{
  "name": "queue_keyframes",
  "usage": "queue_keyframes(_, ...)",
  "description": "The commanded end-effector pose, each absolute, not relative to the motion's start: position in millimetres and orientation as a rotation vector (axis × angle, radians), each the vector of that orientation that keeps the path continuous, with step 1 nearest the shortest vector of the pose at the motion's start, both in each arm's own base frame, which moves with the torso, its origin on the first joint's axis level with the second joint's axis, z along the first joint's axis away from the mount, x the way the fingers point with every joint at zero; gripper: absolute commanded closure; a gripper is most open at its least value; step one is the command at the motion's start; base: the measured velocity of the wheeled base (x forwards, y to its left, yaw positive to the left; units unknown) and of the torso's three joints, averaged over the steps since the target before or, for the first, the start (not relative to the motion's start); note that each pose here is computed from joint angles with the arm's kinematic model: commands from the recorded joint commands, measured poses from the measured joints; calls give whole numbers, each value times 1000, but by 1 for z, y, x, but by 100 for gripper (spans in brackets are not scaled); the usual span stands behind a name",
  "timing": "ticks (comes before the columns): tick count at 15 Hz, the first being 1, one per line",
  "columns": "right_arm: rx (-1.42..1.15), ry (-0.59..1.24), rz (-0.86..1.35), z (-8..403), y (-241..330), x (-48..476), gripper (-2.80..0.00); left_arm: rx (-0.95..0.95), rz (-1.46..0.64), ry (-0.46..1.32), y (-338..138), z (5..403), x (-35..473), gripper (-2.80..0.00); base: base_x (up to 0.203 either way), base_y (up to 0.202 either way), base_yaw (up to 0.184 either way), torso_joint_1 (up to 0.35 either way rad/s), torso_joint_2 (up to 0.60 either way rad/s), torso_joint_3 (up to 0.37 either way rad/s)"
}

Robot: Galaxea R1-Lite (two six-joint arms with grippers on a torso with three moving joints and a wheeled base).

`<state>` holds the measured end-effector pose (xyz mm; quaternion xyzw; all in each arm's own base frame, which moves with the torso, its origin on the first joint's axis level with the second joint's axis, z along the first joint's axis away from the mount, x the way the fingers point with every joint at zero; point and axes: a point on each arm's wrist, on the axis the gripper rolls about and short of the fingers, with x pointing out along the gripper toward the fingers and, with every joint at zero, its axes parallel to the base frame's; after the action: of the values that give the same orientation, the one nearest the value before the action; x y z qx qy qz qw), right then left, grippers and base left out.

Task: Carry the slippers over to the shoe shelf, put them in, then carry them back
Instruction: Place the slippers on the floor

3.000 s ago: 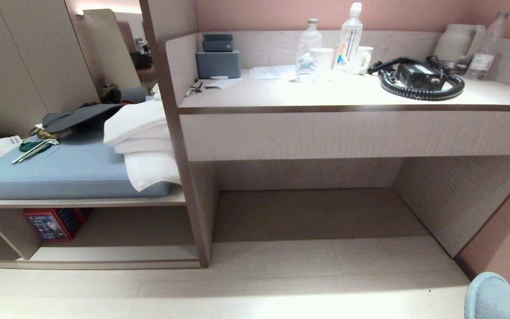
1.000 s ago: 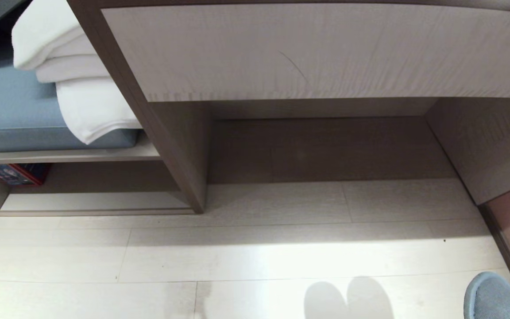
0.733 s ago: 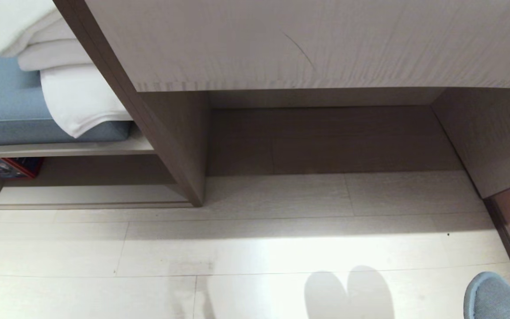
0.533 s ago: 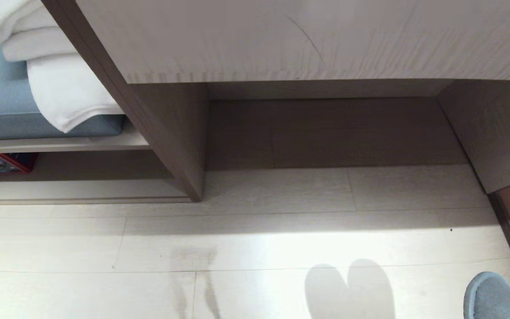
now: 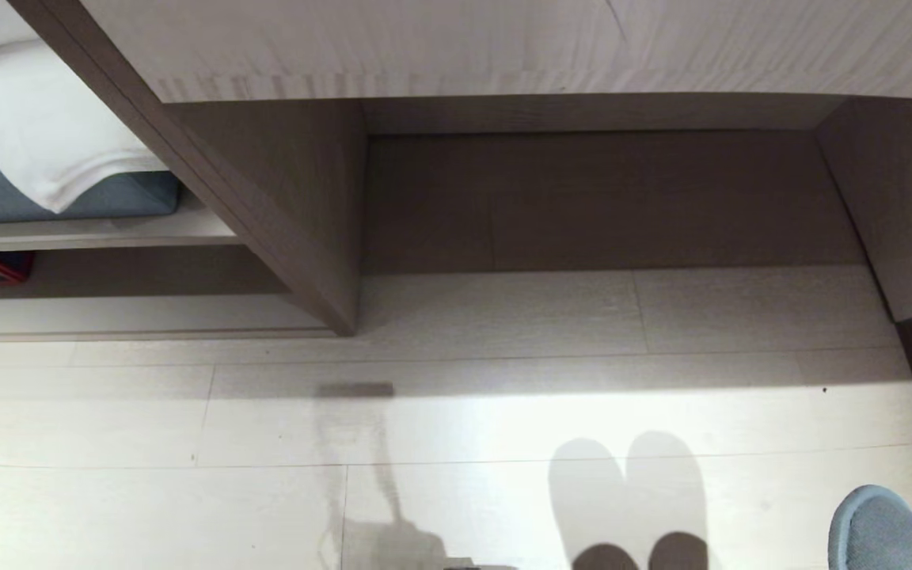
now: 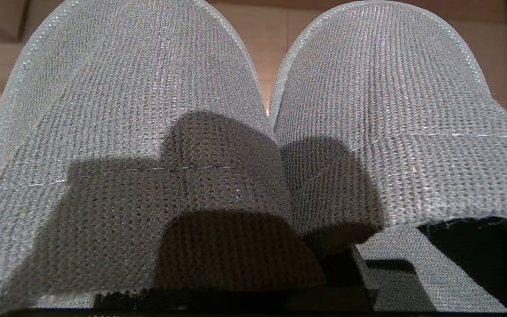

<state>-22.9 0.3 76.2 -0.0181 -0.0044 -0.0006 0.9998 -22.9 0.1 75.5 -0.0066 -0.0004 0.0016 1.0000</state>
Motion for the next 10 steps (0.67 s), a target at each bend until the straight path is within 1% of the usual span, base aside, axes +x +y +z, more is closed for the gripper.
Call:
queue_keyframes(1, -37, -10, 0, 76, 0, -23, 0, -14, 5, 0, 0, 75, -23, 0, 0, 0, 0, 11, 2, -200)
queue_keyframes(10, -37, -11, 0, 76, 0, -23, 0, -14, 4, 0, 0, 75, -23, 0, 0, 0, 0, 2, 3, -198)
